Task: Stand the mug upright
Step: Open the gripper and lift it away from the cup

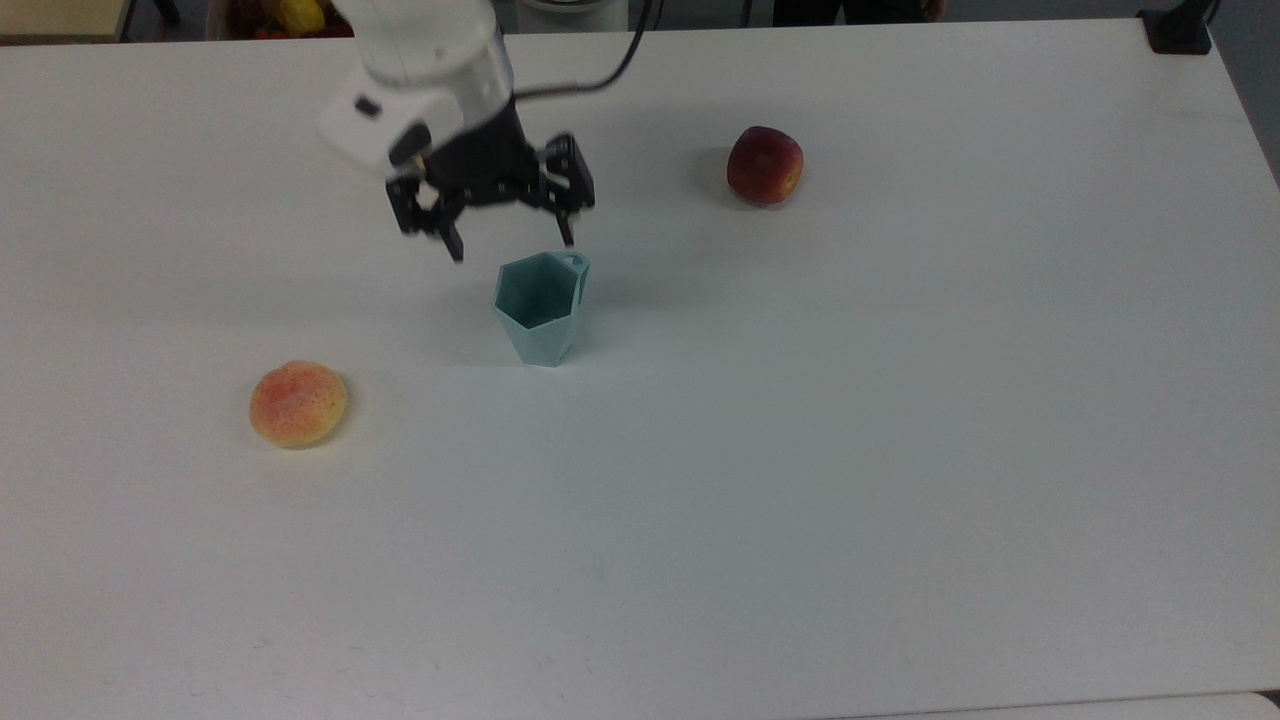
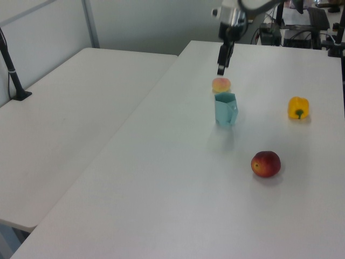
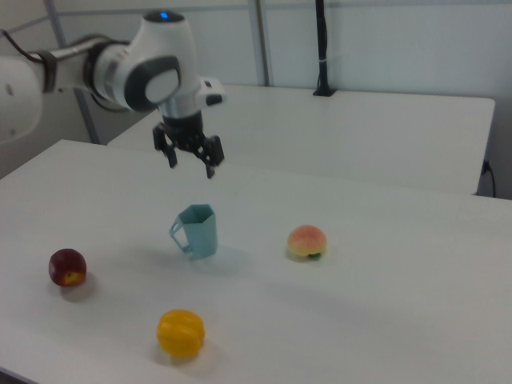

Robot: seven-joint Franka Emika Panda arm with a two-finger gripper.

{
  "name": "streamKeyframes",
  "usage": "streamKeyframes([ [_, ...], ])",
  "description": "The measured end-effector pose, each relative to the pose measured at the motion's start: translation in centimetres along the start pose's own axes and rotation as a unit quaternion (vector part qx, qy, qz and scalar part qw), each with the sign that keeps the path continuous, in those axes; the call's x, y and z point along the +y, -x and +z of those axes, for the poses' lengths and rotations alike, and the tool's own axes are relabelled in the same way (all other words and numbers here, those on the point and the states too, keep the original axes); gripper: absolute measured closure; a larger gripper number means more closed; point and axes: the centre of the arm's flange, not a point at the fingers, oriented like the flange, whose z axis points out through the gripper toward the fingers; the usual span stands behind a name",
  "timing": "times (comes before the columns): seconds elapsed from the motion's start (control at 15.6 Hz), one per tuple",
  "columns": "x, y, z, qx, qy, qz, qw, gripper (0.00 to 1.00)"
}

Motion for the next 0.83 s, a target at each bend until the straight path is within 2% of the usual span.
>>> streamKeyframes([
  [0.19,-1.2,2.5,-6.6,-0.001,-0.002,0.062,0.9981,0.0],
  [0.45,-4.2,6.2,-13.2,-0.011,-0.012,0.148,0.9888,0.0],
  [0.58,-6.3,8.1,-14.7,-0.036,-0.009,0.158,0.9868,0.0],
  [0.7,-6.9,9.0,-15.2,-0.047,0.006,0.15,0.9876,0.0],
  [0.83,-6.7,9.1,-14.8,-0.051,0.012,0.113,0.9922,0.0],
])
